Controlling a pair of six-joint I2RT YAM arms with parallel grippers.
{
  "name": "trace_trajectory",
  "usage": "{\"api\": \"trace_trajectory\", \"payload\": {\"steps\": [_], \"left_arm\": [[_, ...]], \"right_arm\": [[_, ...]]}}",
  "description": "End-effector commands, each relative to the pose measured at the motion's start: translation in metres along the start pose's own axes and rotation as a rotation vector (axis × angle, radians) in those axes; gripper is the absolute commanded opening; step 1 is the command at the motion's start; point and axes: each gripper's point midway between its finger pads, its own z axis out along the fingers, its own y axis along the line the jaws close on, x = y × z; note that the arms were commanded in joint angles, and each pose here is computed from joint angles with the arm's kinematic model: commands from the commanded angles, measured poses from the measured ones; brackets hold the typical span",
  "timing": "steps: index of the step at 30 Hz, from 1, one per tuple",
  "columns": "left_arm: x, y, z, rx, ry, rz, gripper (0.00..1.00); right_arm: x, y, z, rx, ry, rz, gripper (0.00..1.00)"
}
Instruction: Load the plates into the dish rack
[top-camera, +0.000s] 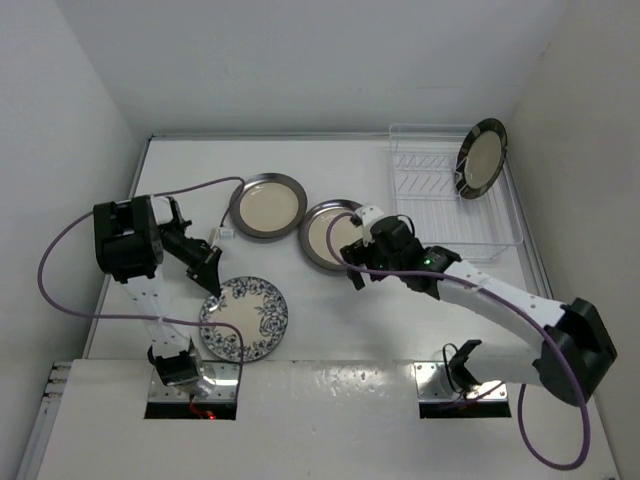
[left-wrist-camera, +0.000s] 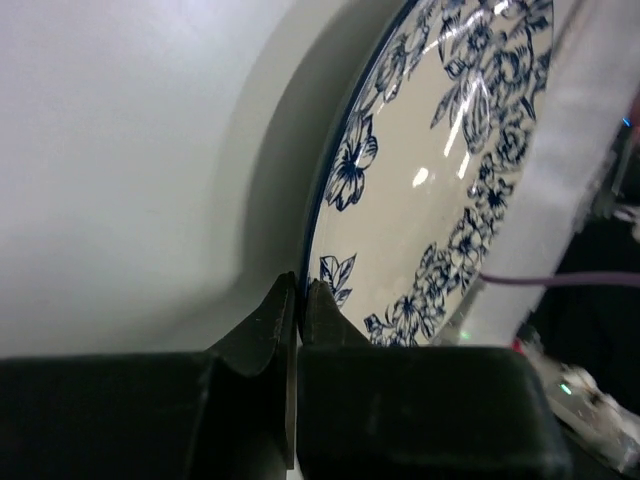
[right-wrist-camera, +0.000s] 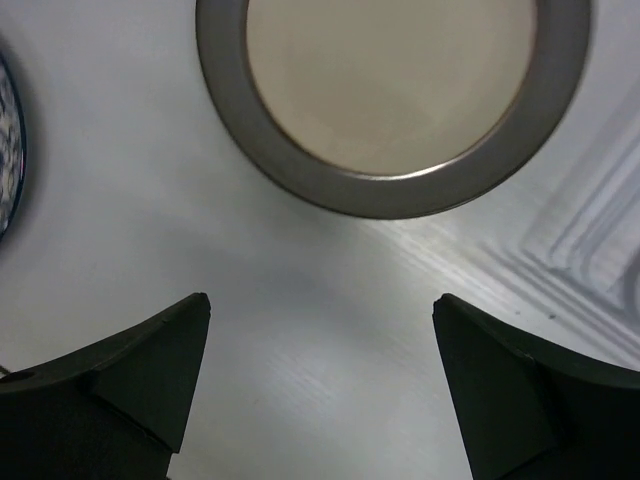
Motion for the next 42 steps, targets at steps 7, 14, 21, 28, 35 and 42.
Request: {"api": "trace_trajectory", "payload": {"steps": [7, 14, 21, 28, 35, 42], "left_arm": [[-0.113, -0.01, -0.077, -0.263, -0.439, 0.316, 0.0], [-0.136, -0.04, -0.09, -0.228, -0.521, 0.384, 0.0], [-0.147, -0.08, -0.096, -0.111, -0.567, 0.462, 0.0], [-0.154, -0.092, -0.1, -0.051, -0.61, 0.468, 0.0], [-0.173, -0.115, -0.114, -0.029, -0.669, 0.521, 0.0], [-0.198, -0.135, -0.136, -0.012, -0.72, 0.577, 0.0]], "right_arm": [[-0.017, 0.084, 0.029, -0.385, -0.073, 0.097, 0.88], [-0.054, 0.116, 0.06, -0.55, -0.152, 0.18, 0.88], [-0.071, 0.103, 0.087, -0.631, -0.256, 0.305, 0.89], [-0.093, 0.125, 0.099, -0.72, -0.287, 0.281, 0.88], [-0.106, 0.128, 0.114, -0.742, -0.29, 0.295, 0.84], [-0.125, 0.121, 0.095, -0.749, -0.344, 0.285, 0.66]]}}
